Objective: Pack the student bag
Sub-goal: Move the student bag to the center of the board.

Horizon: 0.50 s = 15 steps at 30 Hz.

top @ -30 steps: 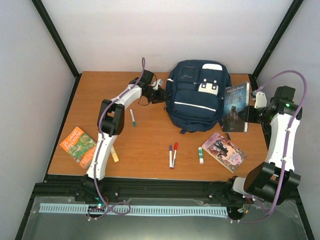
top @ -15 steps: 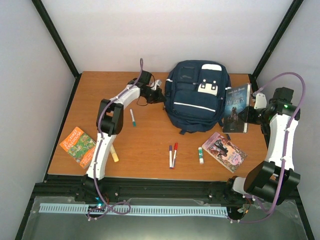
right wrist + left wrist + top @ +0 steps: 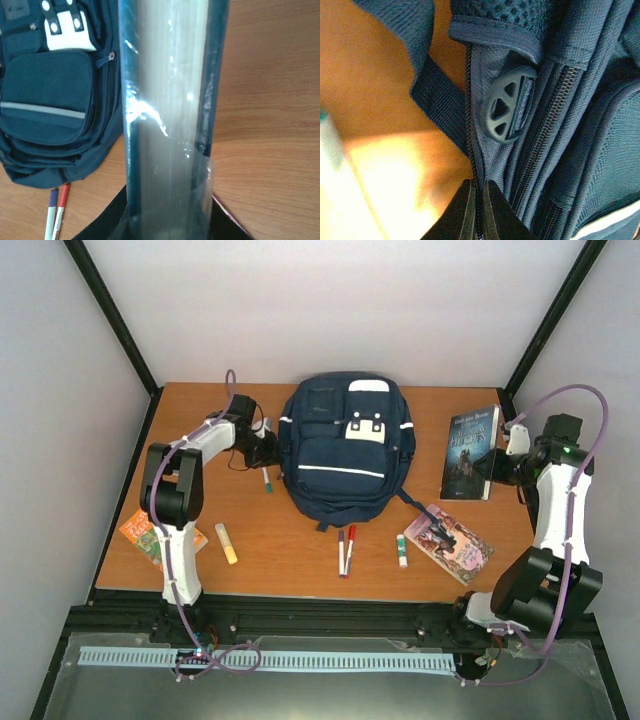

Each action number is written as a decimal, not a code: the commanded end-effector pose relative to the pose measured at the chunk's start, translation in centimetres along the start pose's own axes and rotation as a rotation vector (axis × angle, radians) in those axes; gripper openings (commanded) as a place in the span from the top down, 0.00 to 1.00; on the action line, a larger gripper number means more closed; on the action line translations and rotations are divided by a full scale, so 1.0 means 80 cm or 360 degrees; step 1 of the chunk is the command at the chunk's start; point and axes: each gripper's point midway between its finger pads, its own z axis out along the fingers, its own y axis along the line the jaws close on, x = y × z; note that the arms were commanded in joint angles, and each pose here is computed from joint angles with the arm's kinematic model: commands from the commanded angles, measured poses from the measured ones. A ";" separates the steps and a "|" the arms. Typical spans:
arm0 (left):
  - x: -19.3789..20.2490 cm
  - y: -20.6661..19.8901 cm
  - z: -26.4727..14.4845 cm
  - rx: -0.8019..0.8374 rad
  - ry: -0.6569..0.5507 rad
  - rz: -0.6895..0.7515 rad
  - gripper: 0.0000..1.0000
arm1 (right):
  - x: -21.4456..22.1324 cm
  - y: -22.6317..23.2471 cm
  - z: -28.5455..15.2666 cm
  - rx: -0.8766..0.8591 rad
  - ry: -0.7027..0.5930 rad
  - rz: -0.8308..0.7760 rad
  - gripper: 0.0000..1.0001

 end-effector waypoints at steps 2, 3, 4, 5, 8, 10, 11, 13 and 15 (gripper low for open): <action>0.037 0.010 -0.035 -0.0132 -0.0015 -0.0019 0.89 | -0.041 0.020 -0.012 -0.0102 -0.0207 -0.0123 0.97; 0.043 0.013 -0.039 -0.0154 -0.0010 -0.0004 0.84 | -0.041 0.022 -0.013 -0.0107 -0.0209 -0.0128 0.97; 0.048 0.015 -0.044 -0.0171 -0.0001 0.0013 0.79 | -0.041 0.023 -0.014 -0.0110 -0.0213 -0.0134 0.97; 0.054 0.018 -0.050 -0.0196 0.0019 0.0024 0.67 | -0.043 0.025 -0.017 -0.0110 -0.0221 -0.0149 0.97; 0.060 0.021 -0.075 -0.0279 0.0020 0.0103 0.49 | -0.044 0.030 -0.025 -0.0101 -0.0226 -0.0187 0.97; 0.062 0.009 -0.100 -0.0301 -0.0004 0.0194 0.49 | -0.045 0.032 -0.031 -0.0082 -0.0224 -0.0210 0.97; 0.062 -0.008 -0.115 -0.0242 -0.0040 0.0253 0.48 | -0.045 0.034 -0.036 -0.0075 -0.0228 -0.0229 0.97; 0.070 -0.047 -0.134 -0.0091 -0.0106 0.0443 0.47 | -0.047 0.040 -0.046 -0.0067 -0.0237 -0.0271 0.97; 0.086 -0.093 -0.141 0.0065 -0.0133 0.0775 0.45 | -0.046 0.051 -0.056 -0.0091 -0.0253 -0.0347 0.97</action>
